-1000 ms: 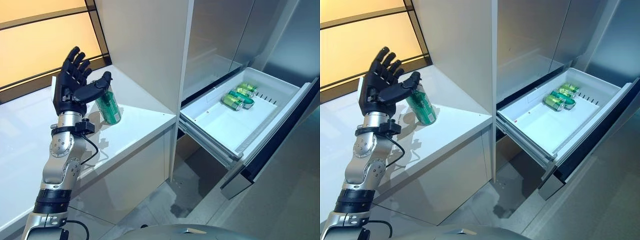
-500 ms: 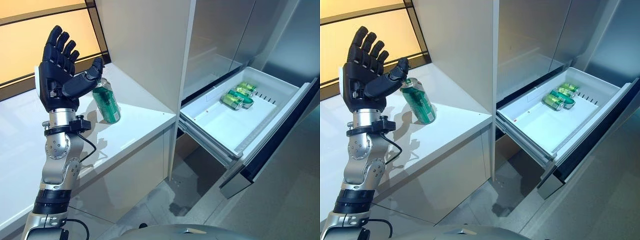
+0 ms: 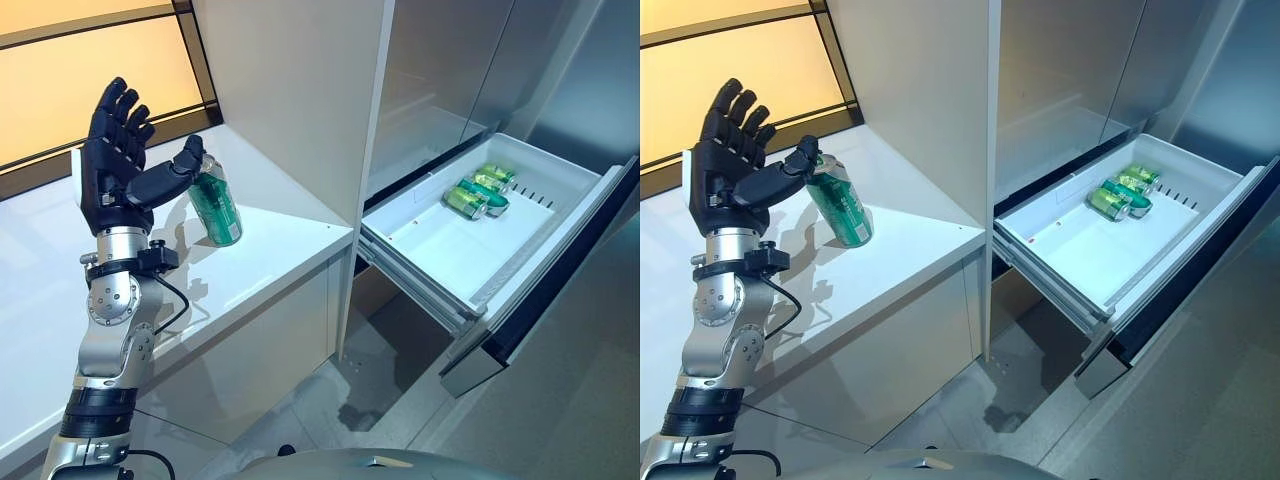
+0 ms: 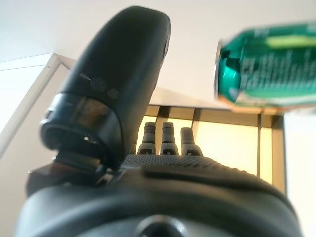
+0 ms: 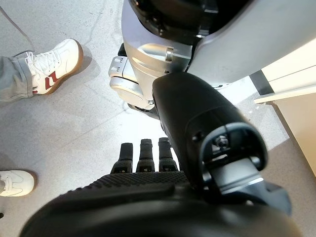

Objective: Put drinks into fridge and close the fridge

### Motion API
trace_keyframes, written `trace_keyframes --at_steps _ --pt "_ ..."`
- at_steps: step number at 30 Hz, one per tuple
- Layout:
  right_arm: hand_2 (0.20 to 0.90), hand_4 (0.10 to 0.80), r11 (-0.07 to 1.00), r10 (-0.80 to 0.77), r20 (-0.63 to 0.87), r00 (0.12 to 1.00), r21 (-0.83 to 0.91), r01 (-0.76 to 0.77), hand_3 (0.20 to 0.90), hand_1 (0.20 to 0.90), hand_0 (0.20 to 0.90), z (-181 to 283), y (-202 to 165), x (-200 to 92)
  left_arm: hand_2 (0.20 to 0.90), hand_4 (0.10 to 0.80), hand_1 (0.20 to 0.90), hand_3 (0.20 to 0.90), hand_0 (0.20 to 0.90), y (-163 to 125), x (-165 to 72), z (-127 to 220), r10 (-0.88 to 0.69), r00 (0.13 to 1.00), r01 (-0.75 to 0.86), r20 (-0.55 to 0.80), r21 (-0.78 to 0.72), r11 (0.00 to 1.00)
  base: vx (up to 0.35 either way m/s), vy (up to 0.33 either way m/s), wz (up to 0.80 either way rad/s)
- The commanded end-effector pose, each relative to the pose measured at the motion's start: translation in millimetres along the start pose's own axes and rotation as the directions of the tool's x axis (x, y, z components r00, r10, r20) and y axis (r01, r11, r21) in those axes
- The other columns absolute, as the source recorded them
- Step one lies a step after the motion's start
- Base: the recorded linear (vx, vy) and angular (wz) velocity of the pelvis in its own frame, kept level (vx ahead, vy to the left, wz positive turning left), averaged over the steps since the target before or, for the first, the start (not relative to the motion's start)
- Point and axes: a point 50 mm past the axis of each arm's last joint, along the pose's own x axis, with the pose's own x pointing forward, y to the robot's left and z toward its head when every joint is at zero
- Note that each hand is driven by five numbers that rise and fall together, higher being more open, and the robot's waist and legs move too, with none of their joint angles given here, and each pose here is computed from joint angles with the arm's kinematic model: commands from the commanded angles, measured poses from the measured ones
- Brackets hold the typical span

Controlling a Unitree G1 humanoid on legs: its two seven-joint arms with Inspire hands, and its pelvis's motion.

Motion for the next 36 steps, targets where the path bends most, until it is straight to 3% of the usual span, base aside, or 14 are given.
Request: trace_keyframes --at_steps 1,17,36 --pt "0.9 0.8 0.998 0.06 0.097 0.994 0.02 -0.062 0.9 0.9 0.9 30.5 10.2 0.8 0.9 0.8 0.9 0.9 0.9 7.4 24.5 39.1 -0.016 0.977 -0.002 0.211 0.088 0.996 0.0 0.0 0.0" --pt "0.9 0.8 0.998 0.054 0.1 0.994 0.027 -0.057 0.9 0.9 0.9 34.3 7.8 0.2 0.9 0.8 0.9 0.9 0.9 0.4 17.6 9.5 -0.128 0.991 0.13 -0.03 0.071 0.989 0.0 0.0 0.0" --pt "0.9 0.8 0.998 0.05 0.104 0.993 0.024 -0.053 0.9 0.9 0.9 39.7 5.3 -0.6 0.9 0.8 0.9 0.9 0.9 -6.2 11.0 -8.3 -0.194 0.971 0.189 -0.142 -0.047 0.981 0.0 0.0 0.0"
